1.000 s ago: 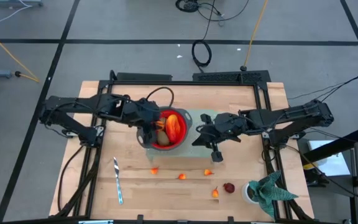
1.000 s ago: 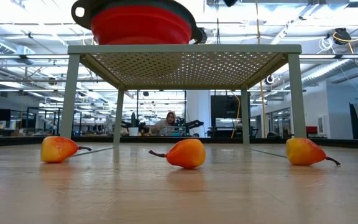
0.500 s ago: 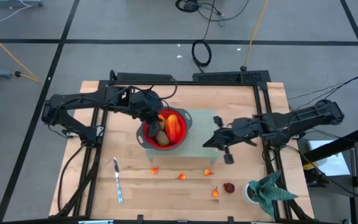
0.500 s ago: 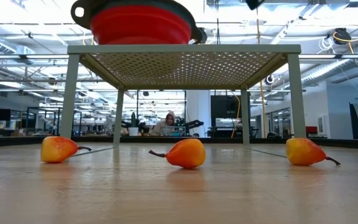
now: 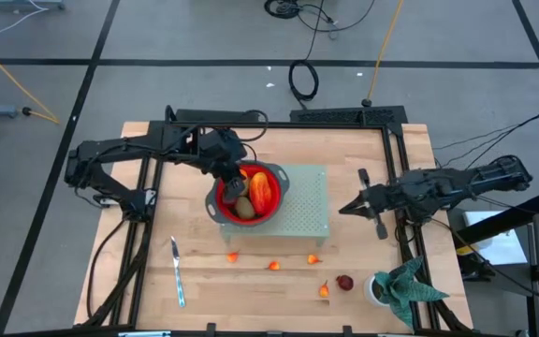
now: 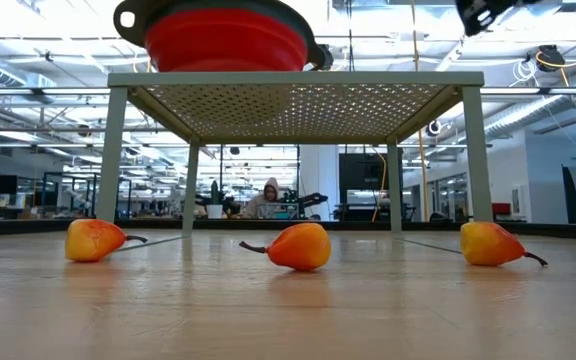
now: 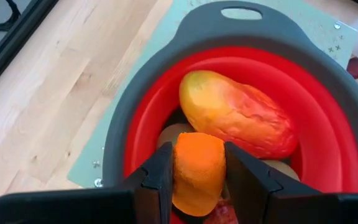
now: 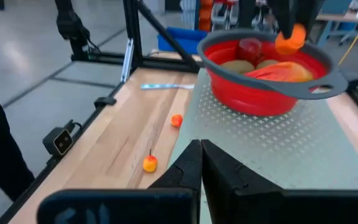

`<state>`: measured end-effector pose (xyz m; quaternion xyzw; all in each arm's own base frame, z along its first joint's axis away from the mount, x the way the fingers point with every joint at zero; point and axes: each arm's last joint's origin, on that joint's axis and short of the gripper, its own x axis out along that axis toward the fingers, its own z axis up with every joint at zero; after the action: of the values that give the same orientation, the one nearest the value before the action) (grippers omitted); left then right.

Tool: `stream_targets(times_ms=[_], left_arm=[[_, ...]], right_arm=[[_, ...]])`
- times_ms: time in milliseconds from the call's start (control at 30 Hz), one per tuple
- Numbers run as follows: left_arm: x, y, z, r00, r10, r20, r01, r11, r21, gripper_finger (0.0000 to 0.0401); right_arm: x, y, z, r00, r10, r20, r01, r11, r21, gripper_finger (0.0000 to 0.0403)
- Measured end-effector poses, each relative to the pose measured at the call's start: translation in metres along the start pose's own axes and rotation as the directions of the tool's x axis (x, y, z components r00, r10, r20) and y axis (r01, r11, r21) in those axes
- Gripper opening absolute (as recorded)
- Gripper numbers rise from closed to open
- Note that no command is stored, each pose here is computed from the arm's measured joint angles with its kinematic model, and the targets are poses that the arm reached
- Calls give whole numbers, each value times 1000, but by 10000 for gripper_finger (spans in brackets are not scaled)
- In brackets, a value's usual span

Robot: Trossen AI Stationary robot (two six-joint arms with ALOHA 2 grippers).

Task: Pick & Place Fruit
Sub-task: Put the orange fruit into the strainer

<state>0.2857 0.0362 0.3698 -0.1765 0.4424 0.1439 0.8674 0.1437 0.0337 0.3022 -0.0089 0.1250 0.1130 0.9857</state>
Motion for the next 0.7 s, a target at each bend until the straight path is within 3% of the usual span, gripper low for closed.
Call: stream_targets(times_ms=[367,700], left_arm=[[0,8,3,1000,-5,-2,5,1000,-25,115],[0,9,1,1000,1,-20,-3,999,-50,115]], right_arm=[[-21,0,-42,999,1,39,-1,1000,-3,4],[-33,-1,-59,998,-1,58,2,1000,-21,4]])
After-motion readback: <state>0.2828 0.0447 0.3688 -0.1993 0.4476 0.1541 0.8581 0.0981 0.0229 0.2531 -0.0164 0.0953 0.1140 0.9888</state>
